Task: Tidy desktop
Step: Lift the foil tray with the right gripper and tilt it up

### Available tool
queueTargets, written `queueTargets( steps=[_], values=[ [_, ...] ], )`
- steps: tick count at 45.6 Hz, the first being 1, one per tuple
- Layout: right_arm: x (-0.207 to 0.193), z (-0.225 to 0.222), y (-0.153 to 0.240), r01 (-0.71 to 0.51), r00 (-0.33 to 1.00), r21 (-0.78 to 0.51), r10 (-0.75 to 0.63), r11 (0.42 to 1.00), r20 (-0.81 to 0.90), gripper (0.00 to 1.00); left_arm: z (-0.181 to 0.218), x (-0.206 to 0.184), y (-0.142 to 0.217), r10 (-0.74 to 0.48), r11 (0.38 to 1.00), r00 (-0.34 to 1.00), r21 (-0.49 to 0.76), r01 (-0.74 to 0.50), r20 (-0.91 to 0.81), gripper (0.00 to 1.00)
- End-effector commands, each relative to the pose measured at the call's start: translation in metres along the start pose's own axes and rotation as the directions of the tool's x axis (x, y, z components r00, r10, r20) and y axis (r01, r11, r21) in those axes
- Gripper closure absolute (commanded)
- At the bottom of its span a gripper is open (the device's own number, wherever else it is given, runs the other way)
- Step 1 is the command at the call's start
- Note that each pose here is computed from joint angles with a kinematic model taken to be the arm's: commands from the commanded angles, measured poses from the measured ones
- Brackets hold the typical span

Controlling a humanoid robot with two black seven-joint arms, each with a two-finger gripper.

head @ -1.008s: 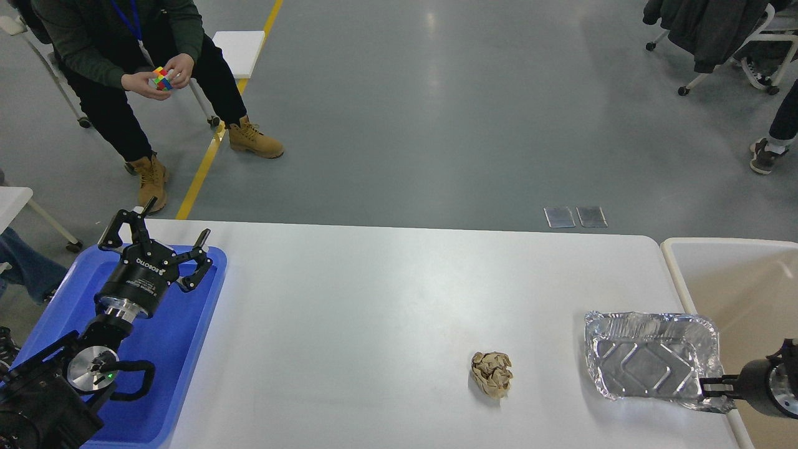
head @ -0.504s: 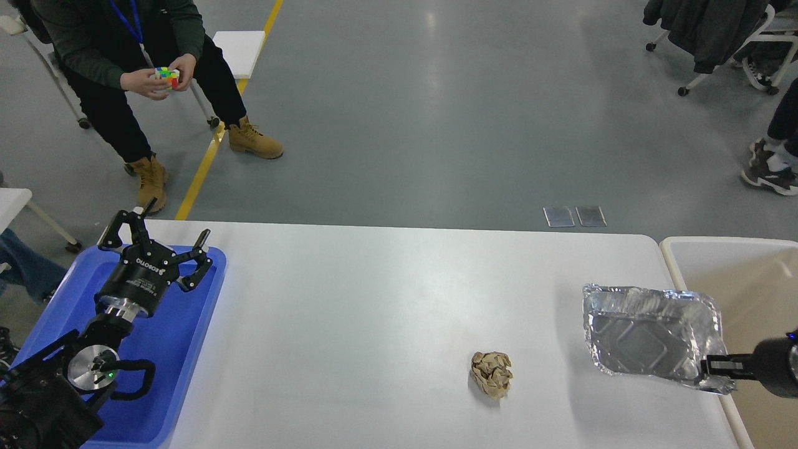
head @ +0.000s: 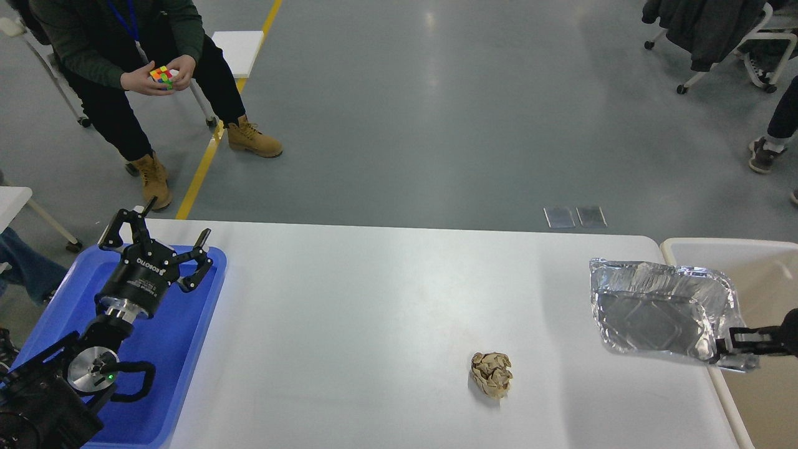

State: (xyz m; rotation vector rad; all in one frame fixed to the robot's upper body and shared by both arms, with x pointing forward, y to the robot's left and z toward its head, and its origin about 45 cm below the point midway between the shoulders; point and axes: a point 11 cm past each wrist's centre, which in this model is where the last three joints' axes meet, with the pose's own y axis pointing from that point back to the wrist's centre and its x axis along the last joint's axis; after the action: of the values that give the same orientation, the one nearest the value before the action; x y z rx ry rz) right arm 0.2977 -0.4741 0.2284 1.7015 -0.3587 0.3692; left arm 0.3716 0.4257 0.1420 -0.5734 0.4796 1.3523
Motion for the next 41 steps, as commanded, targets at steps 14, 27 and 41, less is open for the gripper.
queueTargets(
  steps=[14,27,41],
  values=[
    [0.062,-0.029,0.061,0.000,1.000,0.004,0.000,1.000,-0.029,1.00,0.000,0.000,0.000,0.000,1.000,1.000,0.001,0.000,0.000,0.01],
    [0.064,-0.031,0.065,0.018,1.000,0.004,-0.018,1.000,-0.024,1.00,0.000,0.000,0.000,0.000,1.000,1.000,-0.001,0.000,0.000,0.01],
    [0.060,-0.005,0.069,-0.017,0.988,-0.007,0.018,1.000,0.157,1.00,0.000,0.000,0.001,0.002,1.000,1.000,-0.001,-0.002,-0.001,0.01]
  ],
)
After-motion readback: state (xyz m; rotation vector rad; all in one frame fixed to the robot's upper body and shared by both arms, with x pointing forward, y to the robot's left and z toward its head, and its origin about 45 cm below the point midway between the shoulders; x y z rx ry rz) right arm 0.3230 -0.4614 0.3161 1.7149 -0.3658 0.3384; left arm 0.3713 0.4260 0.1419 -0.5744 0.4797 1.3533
